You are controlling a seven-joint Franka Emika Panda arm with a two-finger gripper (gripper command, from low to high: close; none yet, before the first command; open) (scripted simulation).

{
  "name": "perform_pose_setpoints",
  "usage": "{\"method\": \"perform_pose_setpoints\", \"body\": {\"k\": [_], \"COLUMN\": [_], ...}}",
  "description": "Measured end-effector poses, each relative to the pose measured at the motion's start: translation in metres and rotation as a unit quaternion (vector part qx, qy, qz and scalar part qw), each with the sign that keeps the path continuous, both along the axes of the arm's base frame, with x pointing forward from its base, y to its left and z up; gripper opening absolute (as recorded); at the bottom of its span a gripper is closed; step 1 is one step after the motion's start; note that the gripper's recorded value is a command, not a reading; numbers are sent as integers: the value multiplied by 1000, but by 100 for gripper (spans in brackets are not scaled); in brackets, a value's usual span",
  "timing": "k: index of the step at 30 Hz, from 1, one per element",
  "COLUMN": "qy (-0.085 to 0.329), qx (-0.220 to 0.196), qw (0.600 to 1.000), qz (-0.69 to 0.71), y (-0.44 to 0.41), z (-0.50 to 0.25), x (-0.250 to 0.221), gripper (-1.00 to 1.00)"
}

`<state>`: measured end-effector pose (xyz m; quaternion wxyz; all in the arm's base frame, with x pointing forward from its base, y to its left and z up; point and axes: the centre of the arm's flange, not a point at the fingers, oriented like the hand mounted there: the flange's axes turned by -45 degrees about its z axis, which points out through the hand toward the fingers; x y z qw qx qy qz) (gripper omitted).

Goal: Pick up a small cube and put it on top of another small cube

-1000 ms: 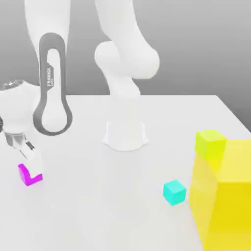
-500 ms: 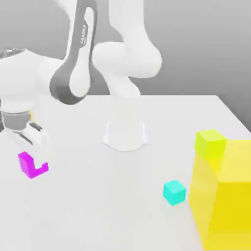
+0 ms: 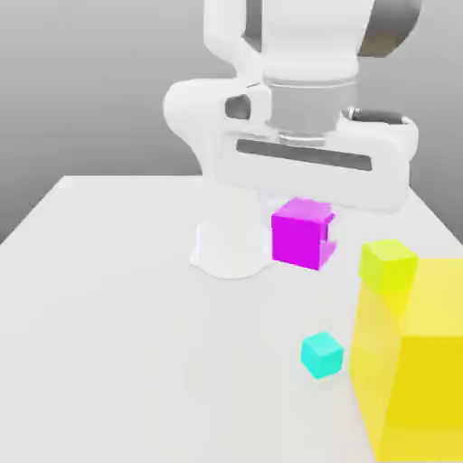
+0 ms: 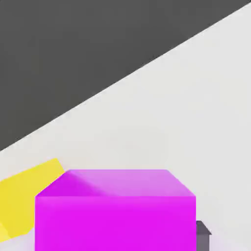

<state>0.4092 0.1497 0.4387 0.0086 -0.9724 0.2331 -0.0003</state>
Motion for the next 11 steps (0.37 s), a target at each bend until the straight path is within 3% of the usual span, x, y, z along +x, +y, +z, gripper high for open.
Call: {"method": "perform_pose_setpoints", "body": {"k": [4, 5, 11], "qy": [2, 2, 2], "qx": [-6, -6, -7], "qw": [1000, 1000, 1000], "qz": [17, 18, 19], "y": [42, 44, 44], "z": [-33, -42, -47], "x": [-17, -19, -19], "gripper": [-100, 100, 100]}}
